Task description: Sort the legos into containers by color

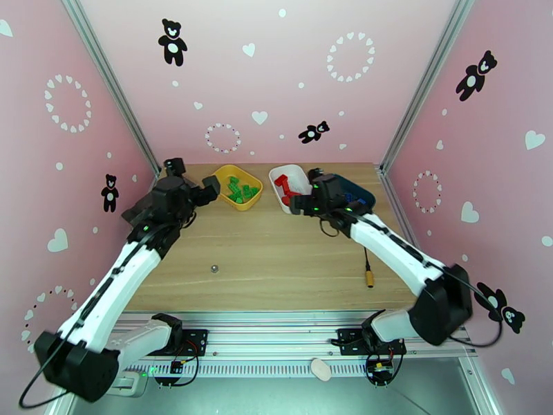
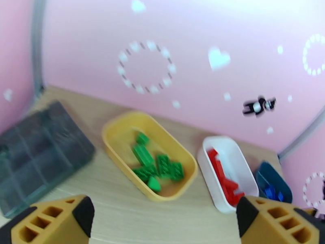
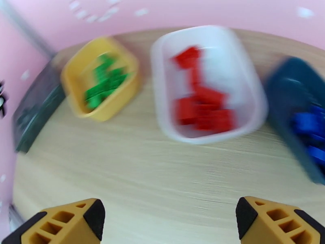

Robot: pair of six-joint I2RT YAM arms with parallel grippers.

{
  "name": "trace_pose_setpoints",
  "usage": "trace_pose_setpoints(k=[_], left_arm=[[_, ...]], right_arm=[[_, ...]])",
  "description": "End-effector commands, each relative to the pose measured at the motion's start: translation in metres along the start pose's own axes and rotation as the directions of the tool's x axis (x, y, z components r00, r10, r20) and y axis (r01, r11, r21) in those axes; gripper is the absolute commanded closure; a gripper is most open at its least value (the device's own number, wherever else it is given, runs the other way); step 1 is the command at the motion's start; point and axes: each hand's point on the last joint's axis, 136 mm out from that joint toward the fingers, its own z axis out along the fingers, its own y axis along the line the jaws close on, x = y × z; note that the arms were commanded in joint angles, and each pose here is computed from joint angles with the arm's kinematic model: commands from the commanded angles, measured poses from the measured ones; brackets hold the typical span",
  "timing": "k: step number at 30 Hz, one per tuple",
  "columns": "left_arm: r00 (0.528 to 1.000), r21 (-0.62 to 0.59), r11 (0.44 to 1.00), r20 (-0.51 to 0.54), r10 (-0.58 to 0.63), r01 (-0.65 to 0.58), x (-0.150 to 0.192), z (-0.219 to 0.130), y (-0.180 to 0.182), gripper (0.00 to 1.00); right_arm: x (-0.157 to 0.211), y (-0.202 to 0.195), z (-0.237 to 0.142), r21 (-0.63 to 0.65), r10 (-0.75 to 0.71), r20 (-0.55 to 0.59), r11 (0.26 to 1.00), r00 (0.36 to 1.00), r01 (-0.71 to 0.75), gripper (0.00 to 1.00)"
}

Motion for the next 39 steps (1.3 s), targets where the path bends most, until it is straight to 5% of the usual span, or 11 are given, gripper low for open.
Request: trace_pose_setpoints(k=[1, 5, 10, 18, 25, 29, 33, 39], left_arm=[[0.997, -0.252, 0.967, 0.064, 0.040, -0.023, -0.024, -0.021, 0.041, 0.02], [0.980, -0.423, 0.903, 0.199, 0.018, 0.069, -0.054, -0.045, 0.070, 0.02], [0.923, -0.457, 0.862, 0.384, -0.032, 0.220, -0.063, -0.052, 0.091, 0.02], [0.971, -0.420, 0.908, 0.210, 0.111, -0.013, -0.001, 0.000, 0.103, 0.02], [0.953, -0.489, 0.837, 0.036, 0.301, -0.246, 0.088, 0.032, 0.142, 0.02], [0.958, -0.525, 0.806, -0.071, 0.279, -0.274, 0.125, 0.048, 0.173, 0.02], [0.958, -0.532, 0.798, -0.112, 0.265, -0.283, 0.150, 0.060, 0.190, 0.01], [0.952, -0.439, 0.857, 0.011, 0.307, -0.271, 0.144, 0.068, 0.173, 0.02]], right_arm=[[-0.009, -0.043, -0.033, 0.192, 0.016, 0.122, 0.981, 0.992, -0.040, 0.07], [-0.027, -0.074, -0.075, 0.315, 0.007, 0.281, 0.944, 0.960, -0.099, 0.01], [-0.033, -0.117, -0.108, 0.474, 0.050, 0.448, 0.833, 0.893, -0.284, 0.01], [-0.033, -0.113, -0.069, 0.504, -0.197, 0.381, 0.863, 0.903, -0.024, 0.01], [0.013, -0.174, 0.000, 0.626, -0.196, 0.233, 0.780, 0.953, 0.008, 0.01], [0.030, -0.190, 0.020, 0.686, -0.217, 0.141, 0.725, 0.966, 0.063, 0.01], [0.023, -0.189, 0.026, 0.645, -0.241, 0.197, 0.762, 0.950, 0.060, 0.01], [0.035, -0.208, 0.022, 0.643, -0.235, 0.160, 0.762, 0.959, 0.079, 0.01]])
